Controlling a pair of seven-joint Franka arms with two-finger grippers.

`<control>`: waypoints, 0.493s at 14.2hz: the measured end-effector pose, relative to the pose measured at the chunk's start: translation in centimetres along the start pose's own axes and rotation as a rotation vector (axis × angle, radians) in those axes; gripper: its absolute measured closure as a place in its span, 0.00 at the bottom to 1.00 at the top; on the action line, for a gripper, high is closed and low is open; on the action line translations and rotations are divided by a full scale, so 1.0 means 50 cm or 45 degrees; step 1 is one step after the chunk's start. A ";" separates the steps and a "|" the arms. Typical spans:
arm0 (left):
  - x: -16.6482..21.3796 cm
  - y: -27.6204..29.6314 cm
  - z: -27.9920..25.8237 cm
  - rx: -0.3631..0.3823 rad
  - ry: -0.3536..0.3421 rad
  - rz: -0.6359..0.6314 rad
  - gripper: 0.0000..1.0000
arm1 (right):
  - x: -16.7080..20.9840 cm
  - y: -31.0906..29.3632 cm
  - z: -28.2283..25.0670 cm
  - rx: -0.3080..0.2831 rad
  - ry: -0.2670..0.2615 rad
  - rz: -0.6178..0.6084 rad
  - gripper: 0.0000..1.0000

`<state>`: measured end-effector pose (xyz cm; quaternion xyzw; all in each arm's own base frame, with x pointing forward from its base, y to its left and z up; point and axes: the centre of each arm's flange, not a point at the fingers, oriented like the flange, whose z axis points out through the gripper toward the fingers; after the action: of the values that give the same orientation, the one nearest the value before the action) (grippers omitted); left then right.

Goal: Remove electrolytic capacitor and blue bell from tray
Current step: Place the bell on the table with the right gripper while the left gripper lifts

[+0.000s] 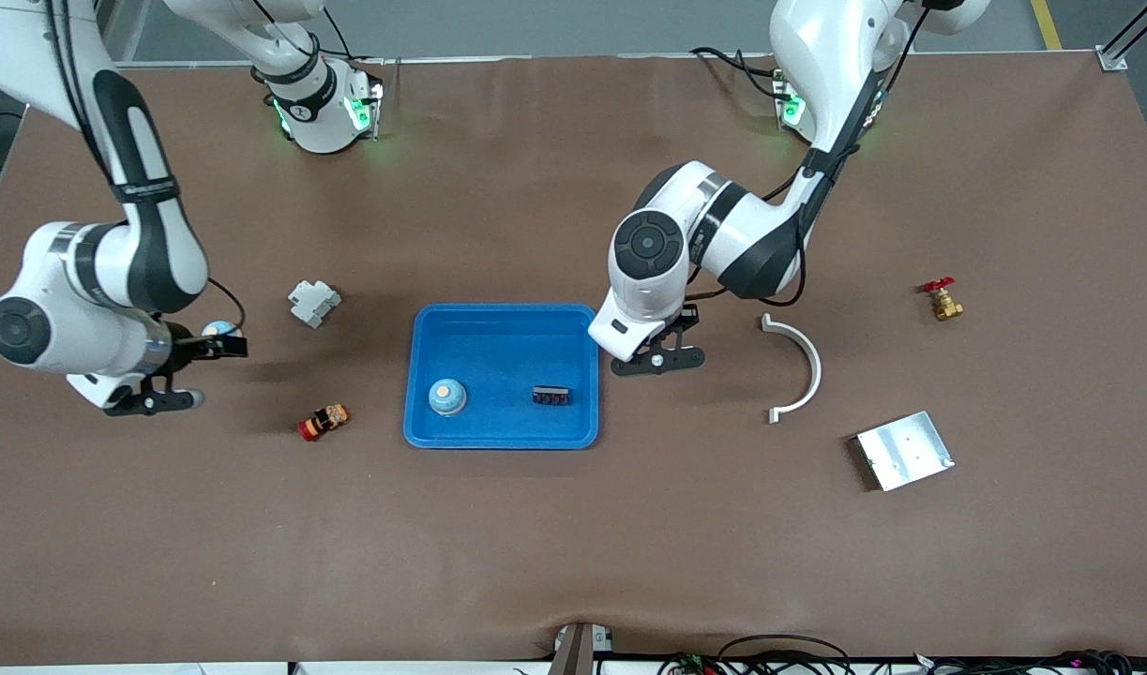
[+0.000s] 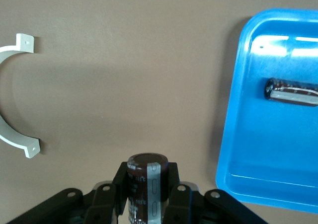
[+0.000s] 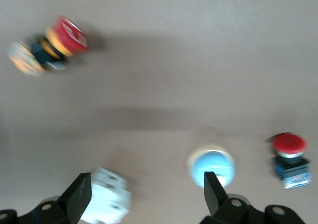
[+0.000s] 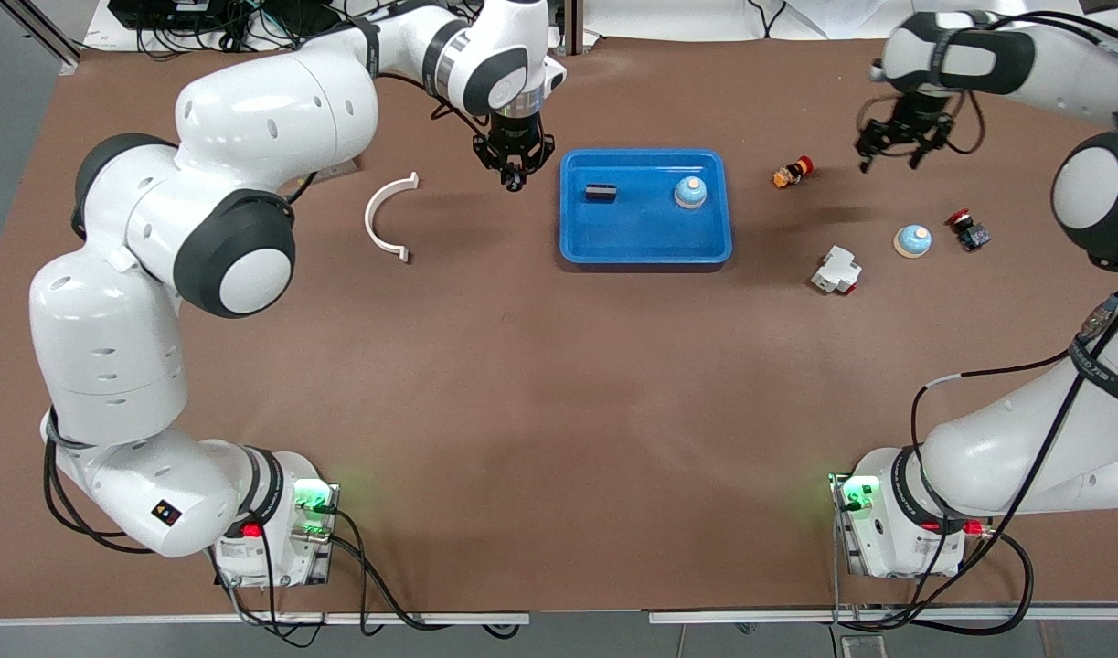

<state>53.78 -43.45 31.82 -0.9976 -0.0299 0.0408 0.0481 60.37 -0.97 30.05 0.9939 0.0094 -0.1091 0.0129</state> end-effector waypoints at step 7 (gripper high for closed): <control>-0.062 -0.026 0.111 -0.048 0.143 0.131 0.66 | 0.068 -0.377 0.011 0.100 0.031 0.449 0.00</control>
<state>50.16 -41.83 26.70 -0.9992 0.0235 -0.0133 0.0289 63.17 17.90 28.35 0.9811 -0.1691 -0.0936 -0.0071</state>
